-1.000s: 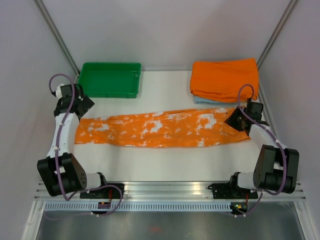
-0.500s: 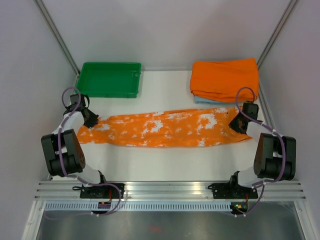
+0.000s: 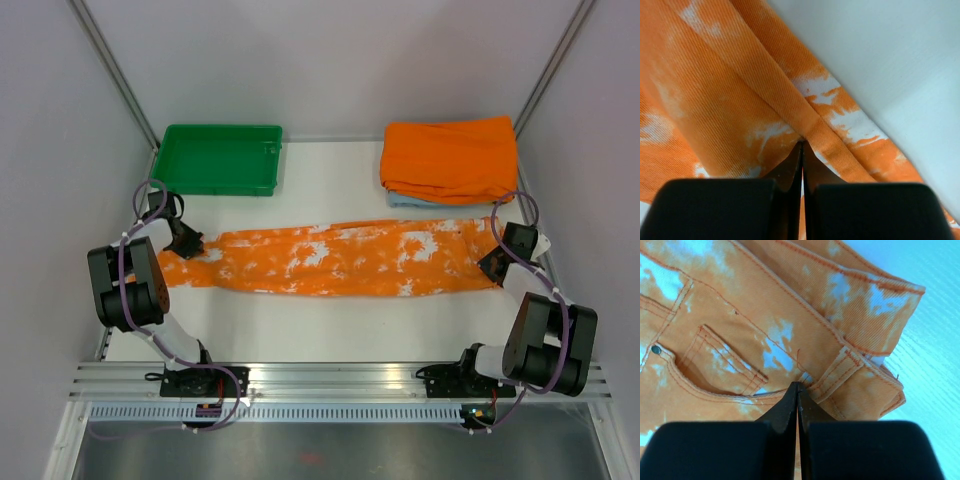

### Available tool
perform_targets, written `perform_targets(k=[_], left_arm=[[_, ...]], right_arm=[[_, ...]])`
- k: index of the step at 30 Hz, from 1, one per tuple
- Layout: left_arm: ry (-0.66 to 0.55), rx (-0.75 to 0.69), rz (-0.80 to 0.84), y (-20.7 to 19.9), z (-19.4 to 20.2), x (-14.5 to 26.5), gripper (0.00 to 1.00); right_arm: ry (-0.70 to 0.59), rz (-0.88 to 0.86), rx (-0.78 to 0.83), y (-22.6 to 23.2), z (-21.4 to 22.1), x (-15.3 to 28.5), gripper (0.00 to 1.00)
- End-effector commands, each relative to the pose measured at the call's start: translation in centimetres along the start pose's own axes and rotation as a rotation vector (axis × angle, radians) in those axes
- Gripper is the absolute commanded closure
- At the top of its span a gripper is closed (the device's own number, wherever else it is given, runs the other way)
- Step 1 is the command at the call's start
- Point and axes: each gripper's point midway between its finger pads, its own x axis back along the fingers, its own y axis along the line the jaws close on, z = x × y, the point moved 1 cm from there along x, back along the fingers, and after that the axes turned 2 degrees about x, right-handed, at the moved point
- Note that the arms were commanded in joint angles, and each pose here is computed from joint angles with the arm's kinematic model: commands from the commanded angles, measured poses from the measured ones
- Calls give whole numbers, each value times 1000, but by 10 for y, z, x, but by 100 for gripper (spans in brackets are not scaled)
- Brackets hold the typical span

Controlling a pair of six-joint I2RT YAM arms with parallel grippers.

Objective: Fold and stack the trousers
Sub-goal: Fold the trousers

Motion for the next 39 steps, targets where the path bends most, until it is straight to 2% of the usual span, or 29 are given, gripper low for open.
perform_targets(k=[1,4,5,8,9,11,12,13,14,15,16,17,19,20,22,25,26,31,35,37,39], left_arm=[[-26,-36,10,-2,-9,-3,98],[-18,-105,123,-25,-15,12,97],[-39,-125,164,-35,-22,20,96],[-108,-180,305,-62,-37,61,88],[-126,-189,343,-69,-39,73,77],[-160,-220,449,-84,-41,107,65],[-165,-229,473,-86,-39,116,53],[-167,-250,497,-88,-37,125,49],[-190,-262,507,-88,-38,136,44],[-177,-263,482,-82,-35,138,32],[-195,-265,450,-76,-36,142,27],[-191,-251,417,-69,-35,142,18],[-153,-165,340,-50,-28,139,17],[-124,-116,310,-38,-19,132,17],[-136,-2,305,-23,-19,133,17],[-164,136,250,14,-25,125,13],[-185,203,205,35,-34,121,13],[-267,407,74,85,-63,109,13],[-390,420,6,104,-92,109,15],[-468,355,16,104,-111,108,15],[-487,325,-9,109,-118,98,7]], right_arm=[[21,109,2,-31,5,-2,100],[17,57,32,-22,-2,2,100],[21,-10,44,-9,-6,7,100],[-33,-140,83,15,-26,26,95],[-38,-198,90,25,-30,33,91],[-109,-251,101,38,-53,51,77],[-113,-275,111,43,-57,58,69],[-128,-295,119,48,-64,64,51],[-161,-317,141,56,-80,75,42],[-155,-315,149,57,-83,78,35],[-179,-324,160,62,-95,84,23],[-181,-321,164,63,-98,86,21],[-197,-287,156,60,-106,86,9],[-207,-271,142,58,-111,86,6],[-203,-269,113,58,-113,82,2],[-171,-364,81,74,-107,85,2],[-152,-420,76,81,-100,86,2],[-90,-474,37,85,-78,80,2],[-43,-456,72,86,-70,76,2],[-42,-455,76,88,-71,75,2],[-49,-464,67,91,-74,75,2]])
